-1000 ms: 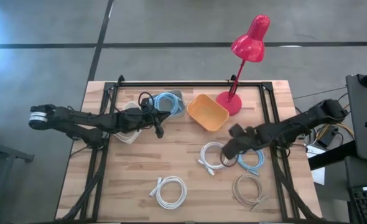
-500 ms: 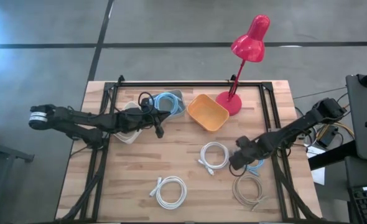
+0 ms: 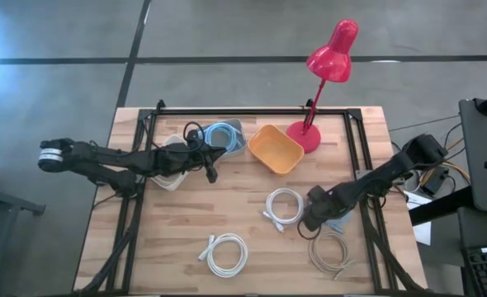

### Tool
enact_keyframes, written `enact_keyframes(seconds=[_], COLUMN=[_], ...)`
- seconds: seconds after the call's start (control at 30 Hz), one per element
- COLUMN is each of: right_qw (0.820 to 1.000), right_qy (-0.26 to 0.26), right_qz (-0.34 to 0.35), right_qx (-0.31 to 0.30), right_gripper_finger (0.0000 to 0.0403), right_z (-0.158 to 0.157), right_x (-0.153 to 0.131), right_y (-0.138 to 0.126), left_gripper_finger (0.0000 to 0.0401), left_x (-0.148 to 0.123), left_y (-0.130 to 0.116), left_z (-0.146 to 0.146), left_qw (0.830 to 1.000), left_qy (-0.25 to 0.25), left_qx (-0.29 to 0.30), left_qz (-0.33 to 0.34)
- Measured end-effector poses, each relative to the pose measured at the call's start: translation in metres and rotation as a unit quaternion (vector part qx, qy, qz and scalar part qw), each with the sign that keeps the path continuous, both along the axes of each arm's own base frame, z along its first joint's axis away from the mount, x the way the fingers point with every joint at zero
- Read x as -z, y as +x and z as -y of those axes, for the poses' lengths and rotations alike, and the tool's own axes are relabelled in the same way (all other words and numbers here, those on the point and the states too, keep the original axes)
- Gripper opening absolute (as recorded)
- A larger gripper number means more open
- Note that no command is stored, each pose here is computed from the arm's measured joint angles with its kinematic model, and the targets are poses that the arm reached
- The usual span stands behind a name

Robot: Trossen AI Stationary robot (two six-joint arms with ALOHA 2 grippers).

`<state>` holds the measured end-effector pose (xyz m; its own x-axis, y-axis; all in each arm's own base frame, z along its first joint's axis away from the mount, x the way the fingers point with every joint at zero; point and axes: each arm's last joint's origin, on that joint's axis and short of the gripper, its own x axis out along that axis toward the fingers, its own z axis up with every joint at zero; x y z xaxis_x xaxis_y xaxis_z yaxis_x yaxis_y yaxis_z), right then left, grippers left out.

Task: Sort HDMI cables
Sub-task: Put the light blue hdmi cable into the gray bin

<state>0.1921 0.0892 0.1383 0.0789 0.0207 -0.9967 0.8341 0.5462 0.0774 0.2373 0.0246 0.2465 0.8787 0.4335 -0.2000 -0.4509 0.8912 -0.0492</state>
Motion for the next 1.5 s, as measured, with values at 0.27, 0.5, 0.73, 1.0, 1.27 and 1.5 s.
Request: enact_keyframes(seconds=[0.27, 0.5, 0.73, 1.0, 1.27, 1.5], right_qw=[0.999, 0.997, 0.995, 0.985, 0.888, 0.830], right_qy=[-0.015, -0.016, -0.013, -0.118, -0.385, -0.461], right_qz=[-0.026, -0.021, 0.012, 0.083, 0.199, 0.252], right_qx=[-0.045, -0.067, -0.102, -0.098, -0.151, -0.187], right_gripper_finger=[0.0131, 0.0082, 0.0032, 0.0039, 0.0041, 0.0042], right_z=[-0.003, -0.004, -0.007, -0.001, 0.006, 0.003], right_x=[0.005, 0.000, -0.021, -0.068, -0.098, -0.108], right_y=[0.008, 0.011, 0.018, 0.022, 0.039, 0.058], left_gripper_finger=[0.0028, 0.0028, 0.0028, 0.0028, 0.0033, 0.0098], left_x=[0.000, 0.000, 0.000, 0.000, -0.001, 0.000], left_y=[0.000, 0.000, 0.000, 0.001, 0.002, 0.004], left_z=[0.000, 0.000, 0.000, 0.002, 0.005, 0.007], left_qw=[1.000, 1.000, 1.000, 1.000, 0.995, 0.992], left_qy=[0.000, 0.000, 0.000, -0.006, -0.036, -0.044], left_qx=[0.000, 0.001, 0.001, 0.031, 0.092, 0.117], left_qz=[0.001, 0.001, 0.000, 0.000, 0.012, 0.015])
